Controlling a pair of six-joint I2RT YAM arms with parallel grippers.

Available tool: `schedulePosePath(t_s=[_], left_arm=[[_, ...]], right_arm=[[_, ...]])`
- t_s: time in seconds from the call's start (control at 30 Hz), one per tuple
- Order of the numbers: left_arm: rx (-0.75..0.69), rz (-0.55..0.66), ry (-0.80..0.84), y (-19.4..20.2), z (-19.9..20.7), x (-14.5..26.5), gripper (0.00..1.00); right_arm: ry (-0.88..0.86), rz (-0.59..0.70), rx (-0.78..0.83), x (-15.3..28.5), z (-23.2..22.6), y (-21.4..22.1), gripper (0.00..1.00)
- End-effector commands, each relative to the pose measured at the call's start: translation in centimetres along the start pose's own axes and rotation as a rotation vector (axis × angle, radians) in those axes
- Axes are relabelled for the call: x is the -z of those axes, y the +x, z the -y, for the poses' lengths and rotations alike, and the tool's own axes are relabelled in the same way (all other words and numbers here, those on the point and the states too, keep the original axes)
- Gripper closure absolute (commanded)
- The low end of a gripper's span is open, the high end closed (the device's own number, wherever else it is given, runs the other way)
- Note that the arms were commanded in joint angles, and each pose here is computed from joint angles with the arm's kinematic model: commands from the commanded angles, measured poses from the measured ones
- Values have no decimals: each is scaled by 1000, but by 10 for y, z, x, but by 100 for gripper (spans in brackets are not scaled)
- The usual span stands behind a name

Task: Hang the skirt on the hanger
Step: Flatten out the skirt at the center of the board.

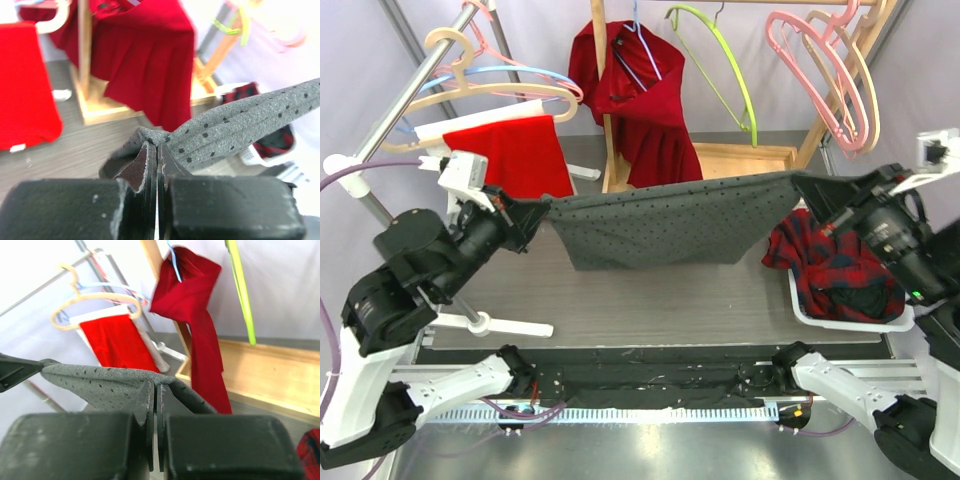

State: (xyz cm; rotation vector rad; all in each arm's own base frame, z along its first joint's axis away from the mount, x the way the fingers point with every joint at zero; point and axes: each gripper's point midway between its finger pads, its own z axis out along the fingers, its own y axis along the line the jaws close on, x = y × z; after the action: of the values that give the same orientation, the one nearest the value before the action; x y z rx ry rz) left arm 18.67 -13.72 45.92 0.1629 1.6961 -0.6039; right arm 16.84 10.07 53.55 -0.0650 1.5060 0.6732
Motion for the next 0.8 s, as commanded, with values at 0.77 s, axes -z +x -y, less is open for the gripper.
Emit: schedulePosePath(t_s=[0.77], left_arm=[[1,-152,-650,191,-106,-174,100]], right_arm=[[479,-188,98,-174,157,212,99]])
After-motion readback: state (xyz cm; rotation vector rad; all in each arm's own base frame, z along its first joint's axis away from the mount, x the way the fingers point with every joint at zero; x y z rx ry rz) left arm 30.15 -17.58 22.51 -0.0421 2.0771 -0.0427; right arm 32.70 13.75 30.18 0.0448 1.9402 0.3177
